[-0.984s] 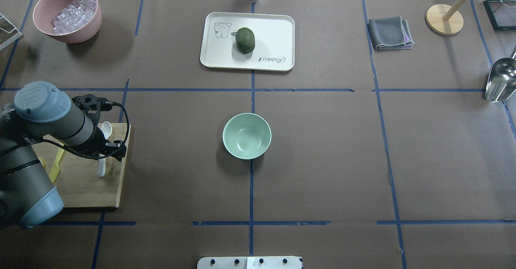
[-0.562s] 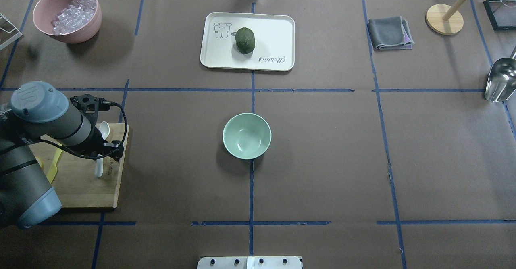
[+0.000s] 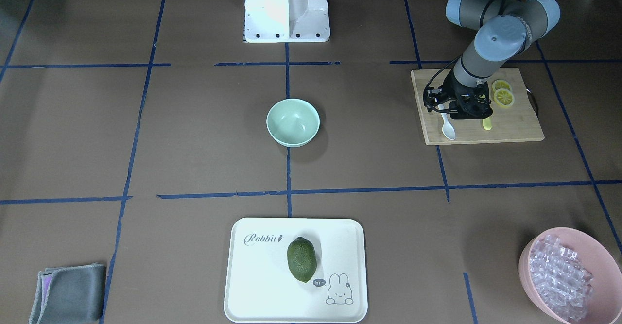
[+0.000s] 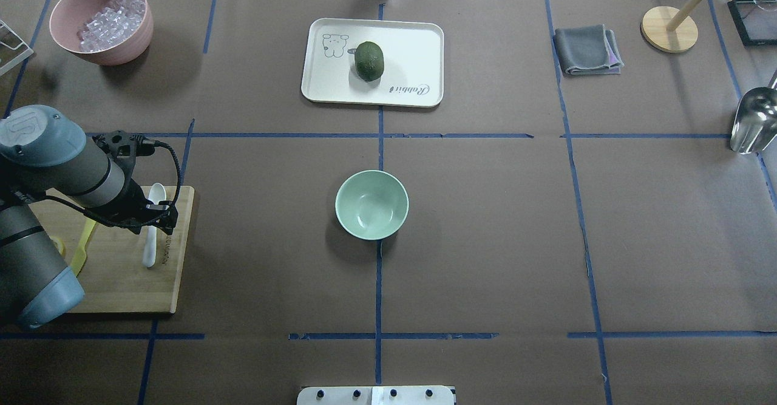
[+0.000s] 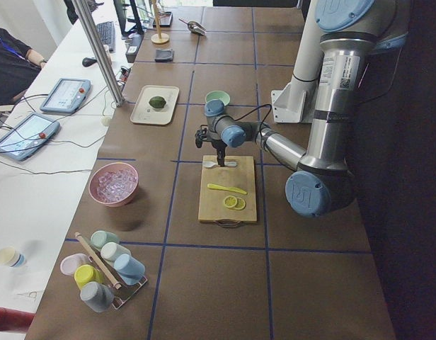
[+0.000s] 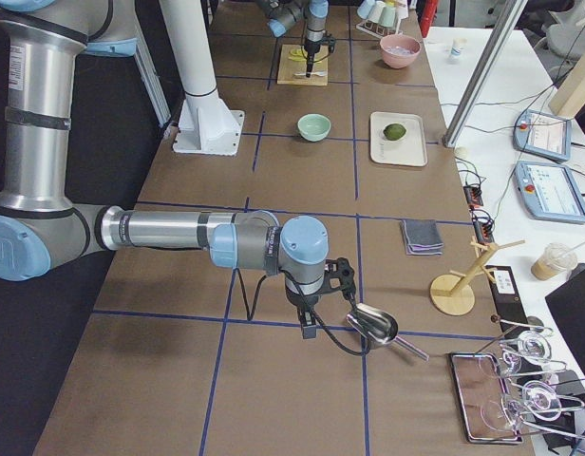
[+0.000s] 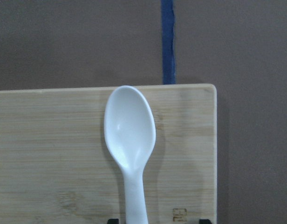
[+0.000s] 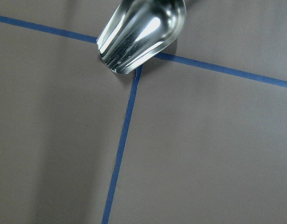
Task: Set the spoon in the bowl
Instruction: 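Lower the left gripper and close it on the white spoon handle, then lift the white spoon with the left gripper toward the green bowl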
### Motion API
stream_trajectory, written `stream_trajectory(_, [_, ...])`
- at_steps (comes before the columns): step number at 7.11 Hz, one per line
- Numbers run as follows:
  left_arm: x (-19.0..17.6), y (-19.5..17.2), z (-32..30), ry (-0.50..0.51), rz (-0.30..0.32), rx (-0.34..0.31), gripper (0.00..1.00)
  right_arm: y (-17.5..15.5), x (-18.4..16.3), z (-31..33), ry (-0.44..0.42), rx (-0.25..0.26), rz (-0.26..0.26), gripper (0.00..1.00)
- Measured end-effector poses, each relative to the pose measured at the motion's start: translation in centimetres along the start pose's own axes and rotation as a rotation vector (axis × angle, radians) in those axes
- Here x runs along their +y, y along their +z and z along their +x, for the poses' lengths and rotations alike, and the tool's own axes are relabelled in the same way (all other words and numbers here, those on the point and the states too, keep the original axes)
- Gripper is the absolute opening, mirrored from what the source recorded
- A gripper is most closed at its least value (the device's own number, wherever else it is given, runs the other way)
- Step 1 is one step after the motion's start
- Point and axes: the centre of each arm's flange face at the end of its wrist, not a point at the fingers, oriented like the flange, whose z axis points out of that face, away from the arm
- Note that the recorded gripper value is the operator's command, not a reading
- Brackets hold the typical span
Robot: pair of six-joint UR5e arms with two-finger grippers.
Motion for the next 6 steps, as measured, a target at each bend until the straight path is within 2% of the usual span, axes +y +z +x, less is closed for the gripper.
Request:
stream_trajectory(4, [-0.22,0.51,-0.47,0.007,-0.01,-0.007,0.57,0.0,-0.01,0.02,-0.002,0.001,0.0,1.0])
stream_trajectory(5, [-0.24,0.66,-0.54,0.007,-0.011,-0.009,0.45,0.02,0.01,0.04,-0.001,0.001,-0.001,1.0])
stream_trajectory(6, [-0.25,0.74,-0.56,0.007,-0.012,-0.01,0.24,0.03,0.01,0.04,-0.001,0.002,-0.001,1.0])
